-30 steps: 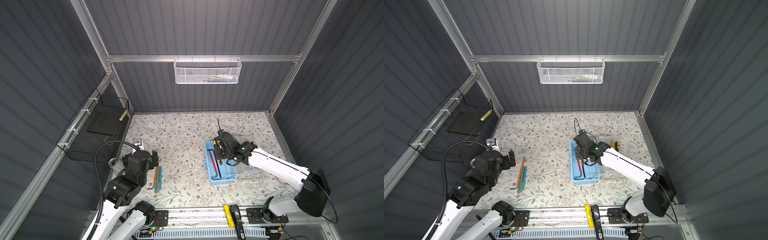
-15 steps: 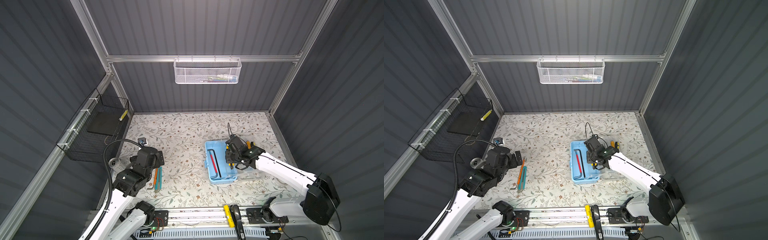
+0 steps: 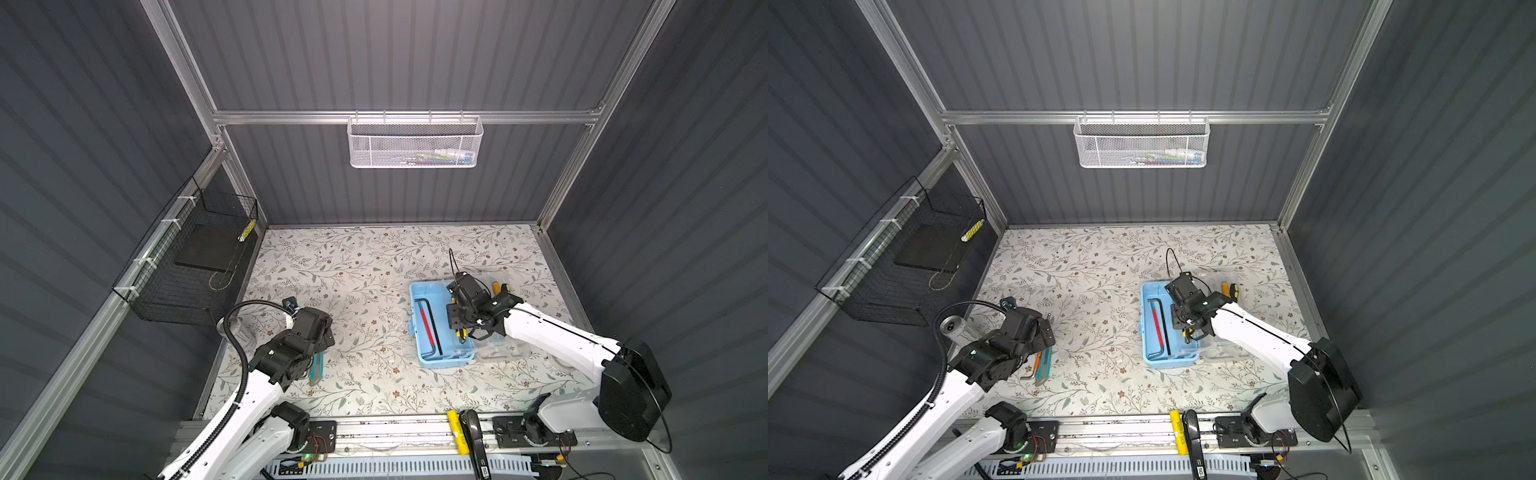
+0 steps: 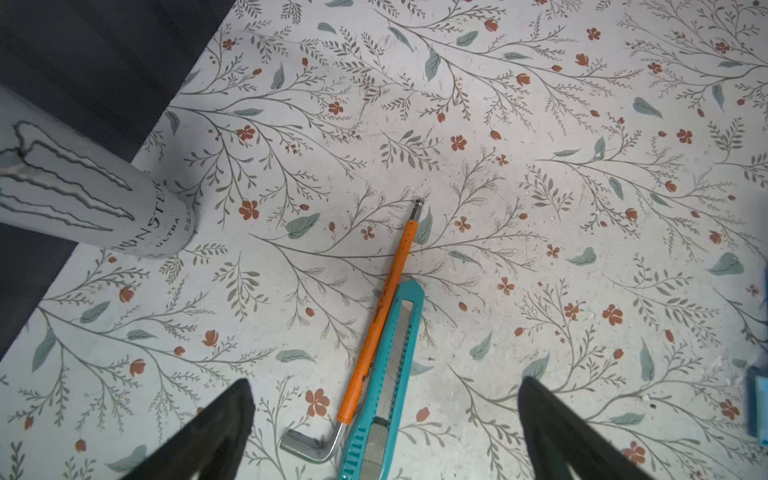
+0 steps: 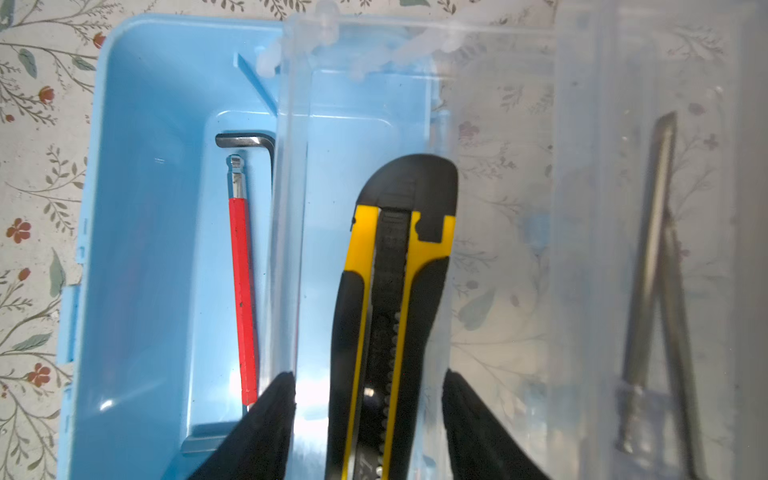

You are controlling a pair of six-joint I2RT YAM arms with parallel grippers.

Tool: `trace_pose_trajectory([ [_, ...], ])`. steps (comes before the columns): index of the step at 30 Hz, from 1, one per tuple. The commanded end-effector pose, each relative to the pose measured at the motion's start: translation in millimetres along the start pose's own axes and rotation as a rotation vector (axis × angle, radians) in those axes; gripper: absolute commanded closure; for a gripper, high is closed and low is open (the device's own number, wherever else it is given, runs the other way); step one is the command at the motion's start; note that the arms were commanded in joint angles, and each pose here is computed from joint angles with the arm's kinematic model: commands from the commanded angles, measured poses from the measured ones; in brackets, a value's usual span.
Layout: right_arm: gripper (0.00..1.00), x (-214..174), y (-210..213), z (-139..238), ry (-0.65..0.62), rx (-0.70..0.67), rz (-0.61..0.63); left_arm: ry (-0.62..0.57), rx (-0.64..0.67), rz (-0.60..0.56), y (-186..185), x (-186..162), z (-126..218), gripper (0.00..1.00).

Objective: Pack the tool kit

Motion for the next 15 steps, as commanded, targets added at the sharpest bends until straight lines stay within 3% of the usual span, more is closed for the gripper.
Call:
trace_pose_trajectory([
  [1,0.37,14.3,-3.2,26.5,-0.080,0.027,0.004,0.033,-0.011,0.090,-2.2,-7.8,-8.4,0.01],
  [9,0.34,31.1,21.2,66.7,-0.239,0.324,0.027,0.154,0.000,0.121,-9.2,-41.4,-46.8,0.00],
  [15,0.33,24.6,32.1,74.0,-0.263,0.419,0.072,0.189,0.035,0.104,-10.8,-51.1,-61.7,0.01],
])
Point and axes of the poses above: each gripper's point midway between its finger pads, its own z axis back along the fingers, its own y axis along the line the jaws close on, x = y × z, the point moved 6 cm from there along z, back along the fingers, and after that the axes turned 14 degrees about z, right-handed, at the moved point
